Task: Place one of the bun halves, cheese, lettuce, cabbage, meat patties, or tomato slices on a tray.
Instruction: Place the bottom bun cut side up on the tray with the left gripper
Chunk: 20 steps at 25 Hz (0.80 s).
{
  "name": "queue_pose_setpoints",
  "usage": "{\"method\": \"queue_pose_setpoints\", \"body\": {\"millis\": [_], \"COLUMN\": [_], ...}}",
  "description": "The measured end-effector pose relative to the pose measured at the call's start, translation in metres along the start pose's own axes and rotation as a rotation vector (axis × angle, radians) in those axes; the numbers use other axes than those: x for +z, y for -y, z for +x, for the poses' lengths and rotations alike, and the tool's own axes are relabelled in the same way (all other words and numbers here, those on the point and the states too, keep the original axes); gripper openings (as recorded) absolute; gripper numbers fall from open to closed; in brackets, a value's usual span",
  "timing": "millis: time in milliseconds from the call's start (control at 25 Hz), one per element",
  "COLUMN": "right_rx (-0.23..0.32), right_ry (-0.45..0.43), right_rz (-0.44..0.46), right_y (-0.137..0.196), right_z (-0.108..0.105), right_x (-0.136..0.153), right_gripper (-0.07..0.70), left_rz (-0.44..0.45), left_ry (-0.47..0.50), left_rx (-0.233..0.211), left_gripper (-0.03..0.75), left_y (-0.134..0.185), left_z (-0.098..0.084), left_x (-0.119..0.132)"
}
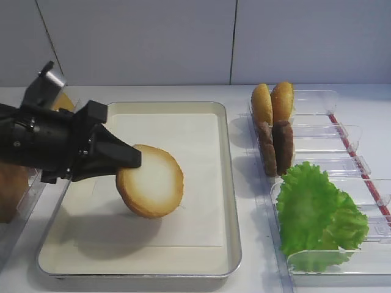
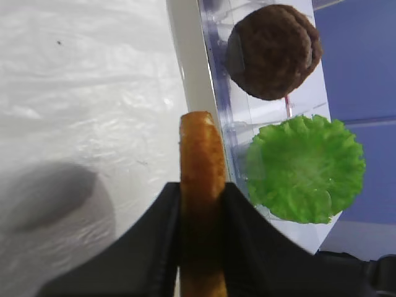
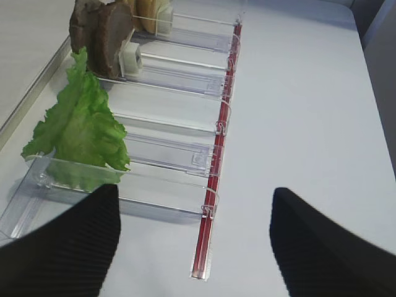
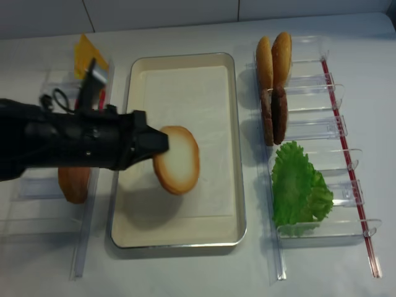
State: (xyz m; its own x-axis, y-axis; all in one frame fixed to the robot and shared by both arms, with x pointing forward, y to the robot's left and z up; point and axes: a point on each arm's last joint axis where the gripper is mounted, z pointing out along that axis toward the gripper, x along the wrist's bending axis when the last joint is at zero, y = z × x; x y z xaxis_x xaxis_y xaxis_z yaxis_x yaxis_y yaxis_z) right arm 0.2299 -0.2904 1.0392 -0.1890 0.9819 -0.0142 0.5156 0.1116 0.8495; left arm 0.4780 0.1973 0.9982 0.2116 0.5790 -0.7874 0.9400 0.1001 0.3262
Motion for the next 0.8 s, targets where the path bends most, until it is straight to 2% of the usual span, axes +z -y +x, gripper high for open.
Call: {"method": "queue_pose_setpoints", "body": {"millis": [120, 240, 360, 800], "right_rx": [0.000, -0.002, -0.002, -0.002], "right_ry": [0.000, 0.000, 0.000, 0.000], "right_rz": [0.000, 0.000, 0.000, 0.000], "right_y": [0.000, 0.000, 0.000, 0.000], "right_z": [0.000, 0.000, 0.000, 0.000], "right_x": [0.000, 0.000, 0.000, 0.000], "right_gripper": [0.519, 0.519, 0.519, 0.519], "left_rz": [0.031, 0.030, 0.009, -0.024], "left_ry": [0.006, -0.030, -0.067, -0.123], "left_rx": [0.002, -0.008, -0.023, -0.018], "left_gripper": [0.144, 0.143, 0.143, 0.143], "left_y": [0.002, 0.001, -0.001, -0.004], "left_z": [0.003, 0.012, 0.018, 0.024], "left_x": [0.016, 0.024, 0.026, 0.027]}}
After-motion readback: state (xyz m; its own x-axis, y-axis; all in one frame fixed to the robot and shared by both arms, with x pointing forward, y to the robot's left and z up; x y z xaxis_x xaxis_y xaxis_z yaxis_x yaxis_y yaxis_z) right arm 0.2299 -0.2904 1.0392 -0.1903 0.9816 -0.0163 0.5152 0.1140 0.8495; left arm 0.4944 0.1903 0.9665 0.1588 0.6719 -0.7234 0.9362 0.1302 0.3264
